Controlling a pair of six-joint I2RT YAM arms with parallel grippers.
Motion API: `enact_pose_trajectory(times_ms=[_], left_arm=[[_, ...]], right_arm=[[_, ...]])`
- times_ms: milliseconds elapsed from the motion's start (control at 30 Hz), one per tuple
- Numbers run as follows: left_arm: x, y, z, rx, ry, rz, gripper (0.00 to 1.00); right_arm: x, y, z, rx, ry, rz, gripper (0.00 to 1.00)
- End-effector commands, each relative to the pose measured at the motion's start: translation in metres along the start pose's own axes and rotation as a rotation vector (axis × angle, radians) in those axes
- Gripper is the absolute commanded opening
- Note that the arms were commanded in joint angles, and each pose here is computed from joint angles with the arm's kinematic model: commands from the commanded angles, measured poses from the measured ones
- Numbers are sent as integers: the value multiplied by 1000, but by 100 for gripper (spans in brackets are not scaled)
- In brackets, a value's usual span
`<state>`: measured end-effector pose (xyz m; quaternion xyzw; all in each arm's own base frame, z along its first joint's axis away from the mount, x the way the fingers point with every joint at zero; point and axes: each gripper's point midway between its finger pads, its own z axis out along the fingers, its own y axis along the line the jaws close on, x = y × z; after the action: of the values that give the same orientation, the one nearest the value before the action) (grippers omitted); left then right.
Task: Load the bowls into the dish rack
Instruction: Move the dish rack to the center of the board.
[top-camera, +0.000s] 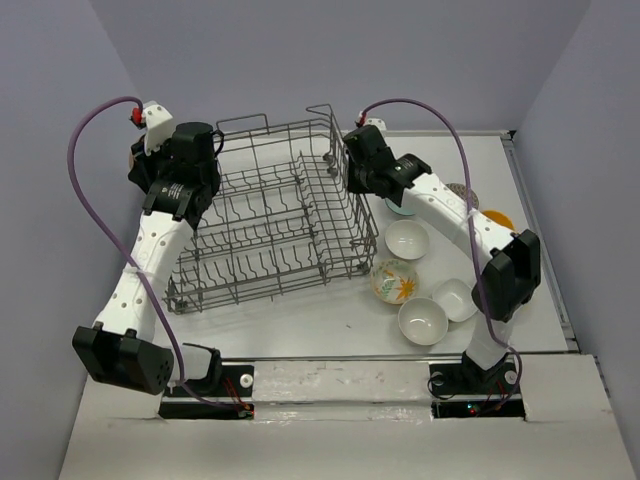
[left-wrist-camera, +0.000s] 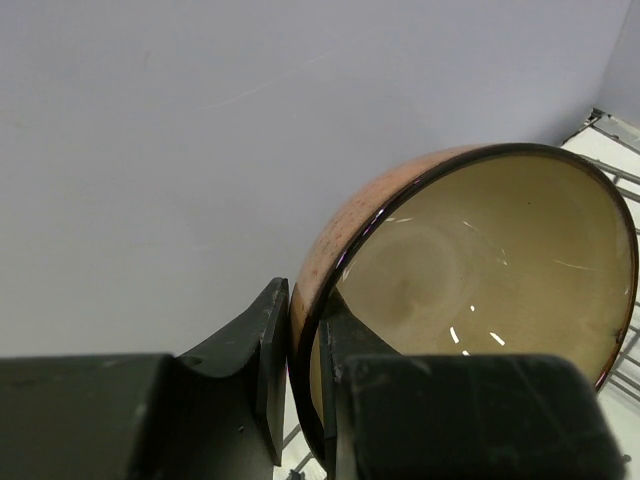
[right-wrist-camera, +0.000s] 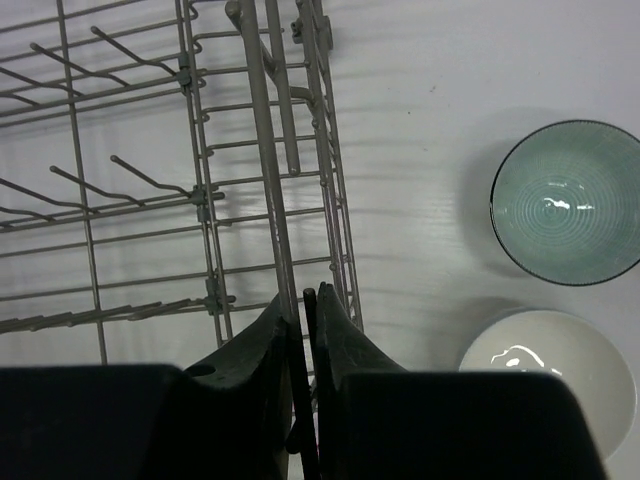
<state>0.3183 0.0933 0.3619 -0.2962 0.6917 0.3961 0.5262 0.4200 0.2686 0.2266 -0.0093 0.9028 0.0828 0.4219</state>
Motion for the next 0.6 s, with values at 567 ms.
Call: enact_pose_trajectory(times_ms=[567], left_arm=[[-28, 8, -3, -11, -65, -118, 0]], right_arm=[[-12, 44, -34, -313, 33, 382, 1]])
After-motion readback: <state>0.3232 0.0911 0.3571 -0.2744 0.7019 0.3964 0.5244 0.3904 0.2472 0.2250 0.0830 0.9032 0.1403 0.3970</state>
